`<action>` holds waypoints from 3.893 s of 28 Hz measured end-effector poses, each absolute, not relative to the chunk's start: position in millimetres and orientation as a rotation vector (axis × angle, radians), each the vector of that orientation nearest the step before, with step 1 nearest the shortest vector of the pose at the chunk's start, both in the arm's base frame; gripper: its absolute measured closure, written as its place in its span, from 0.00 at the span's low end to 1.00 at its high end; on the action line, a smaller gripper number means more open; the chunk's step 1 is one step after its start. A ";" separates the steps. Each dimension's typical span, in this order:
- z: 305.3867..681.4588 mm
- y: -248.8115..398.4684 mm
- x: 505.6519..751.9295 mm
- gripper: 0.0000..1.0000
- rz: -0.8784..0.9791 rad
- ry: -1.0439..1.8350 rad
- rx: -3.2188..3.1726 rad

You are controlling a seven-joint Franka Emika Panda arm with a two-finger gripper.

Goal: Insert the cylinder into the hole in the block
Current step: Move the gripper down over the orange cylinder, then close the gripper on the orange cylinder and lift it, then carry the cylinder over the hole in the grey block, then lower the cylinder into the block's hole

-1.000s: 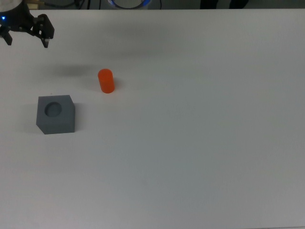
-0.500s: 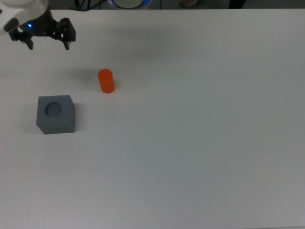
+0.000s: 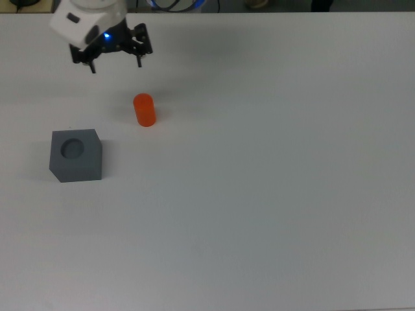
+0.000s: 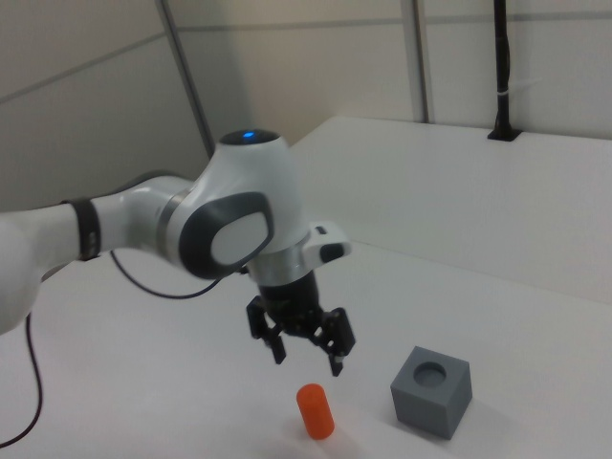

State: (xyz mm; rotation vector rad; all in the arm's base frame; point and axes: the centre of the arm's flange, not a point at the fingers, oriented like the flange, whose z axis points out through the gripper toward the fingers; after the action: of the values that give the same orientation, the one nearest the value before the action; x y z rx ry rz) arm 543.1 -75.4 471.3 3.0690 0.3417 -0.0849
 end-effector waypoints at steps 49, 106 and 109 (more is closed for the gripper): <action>476.1 -103.6 603.6 0.49 0.224 0.257 3.038; 426.9 -165.9 642.8 0.49 0.107 0.124 3.065; 427.3 -166.0 642.8 0.43 0.108 0.124 3.065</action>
State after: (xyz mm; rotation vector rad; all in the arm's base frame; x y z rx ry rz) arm 642.8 -166.0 427.3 3.0648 0.1236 0.1083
